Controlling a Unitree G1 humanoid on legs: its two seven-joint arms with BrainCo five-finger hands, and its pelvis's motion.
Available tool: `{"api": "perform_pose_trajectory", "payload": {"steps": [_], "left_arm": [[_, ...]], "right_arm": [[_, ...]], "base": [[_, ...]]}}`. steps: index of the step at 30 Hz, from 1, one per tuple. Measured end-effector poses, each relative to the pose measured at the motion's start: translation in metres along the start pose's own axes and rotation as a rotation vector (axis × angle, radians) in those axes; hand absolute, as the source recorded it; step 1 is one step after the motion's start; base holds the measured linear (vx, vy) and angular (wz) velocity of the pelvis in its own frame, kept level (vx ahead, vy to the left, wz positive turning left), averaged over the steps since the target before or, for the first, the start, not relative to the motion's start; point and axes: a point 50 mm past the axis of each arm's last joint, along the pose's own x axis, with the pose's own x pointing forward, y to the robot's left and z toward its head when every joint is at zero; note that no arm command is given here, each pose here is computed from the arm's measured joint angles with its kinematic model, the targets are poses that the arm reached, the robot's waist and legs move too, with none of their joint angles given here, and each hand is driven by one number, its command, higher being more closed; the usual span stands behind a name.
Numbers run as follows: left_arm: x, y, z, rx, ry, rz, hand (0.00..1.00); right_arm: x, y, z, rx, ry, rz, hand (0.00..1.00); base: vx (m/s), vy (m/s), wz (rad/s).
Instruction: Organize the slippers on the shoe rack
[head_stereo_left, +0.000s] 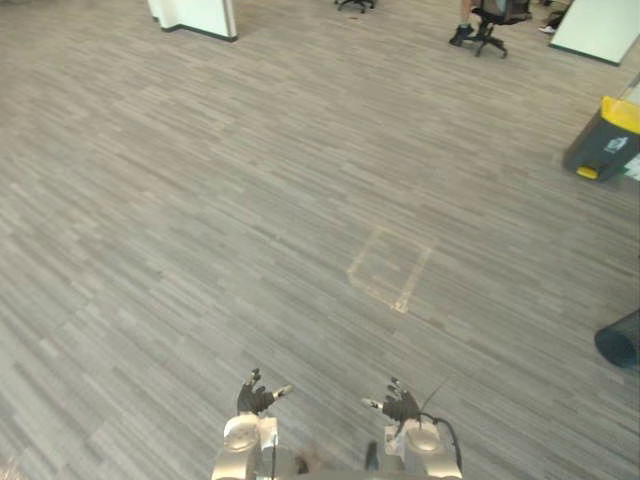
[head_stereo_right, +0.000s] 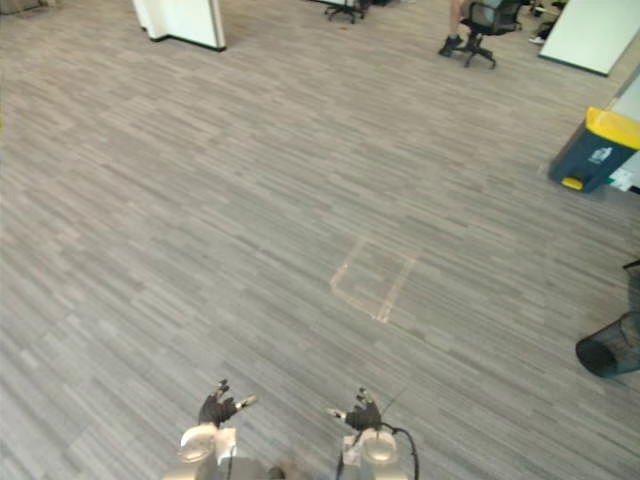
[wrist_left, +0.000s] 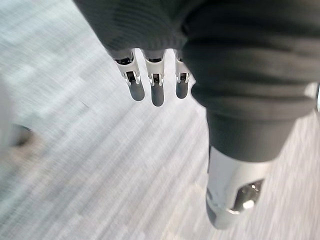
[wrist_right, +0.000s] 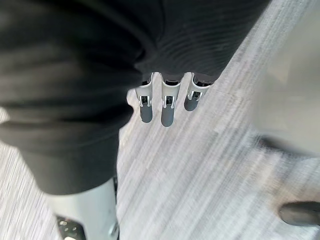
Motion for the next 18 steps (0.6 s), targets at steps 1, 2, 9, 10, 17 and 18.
{"api": "perform_pose_trajectory", "payload": {"steps": [1, 2, 9, 10, 17, 18], "left_arm": [[0.001, -0.002, -0.001, 0.005, 0.014, -0.006, 0.0], [0.002, -0.003, 0.0, 0.014, 0.009, -0.011, 0.0], [0.002, 0.001, -0.005, 0.025, 0.033, 0.003, 0.0], [0.002, 0.003, -0.006, 0.02, 0.037, 0.012, 0.0], [-0.003, 0.015, -0.004, -0.01, 0.003, 0.052, 0.0], [-0.003, 0.013, -0.004, -0.013, 0.0, 0.049, 0.0]], "right_arm": [[0.0, -0.003, 0.001, 0.014, -0.001, -0.014, 0.0], [0.001, -0.004, 0.002, 0.019, -0.003, -0.019, 0.0], [0.004, -0.006, 0.004, 0.024, 0.005, -0.022, 0.0], [0.004, -0.005, 0.004, 0.021, 0.006, -0.018, 0.0], [0.003, 0.007, 0.005, -0.018, 0.006, 0.024, 0.0], [0.003, 0.007, 0.005, -0.016, 0.006, 0.023, 0.0]], "base": [[0.52, -0.003, 0.19], [0.68, -0.041, 0.35], [0.69, -0.186, 0.33], [0.65, -0.14, -0.75], [0.59, 0.027, -1.16], [0.57, 0.214, -1.21]]}}
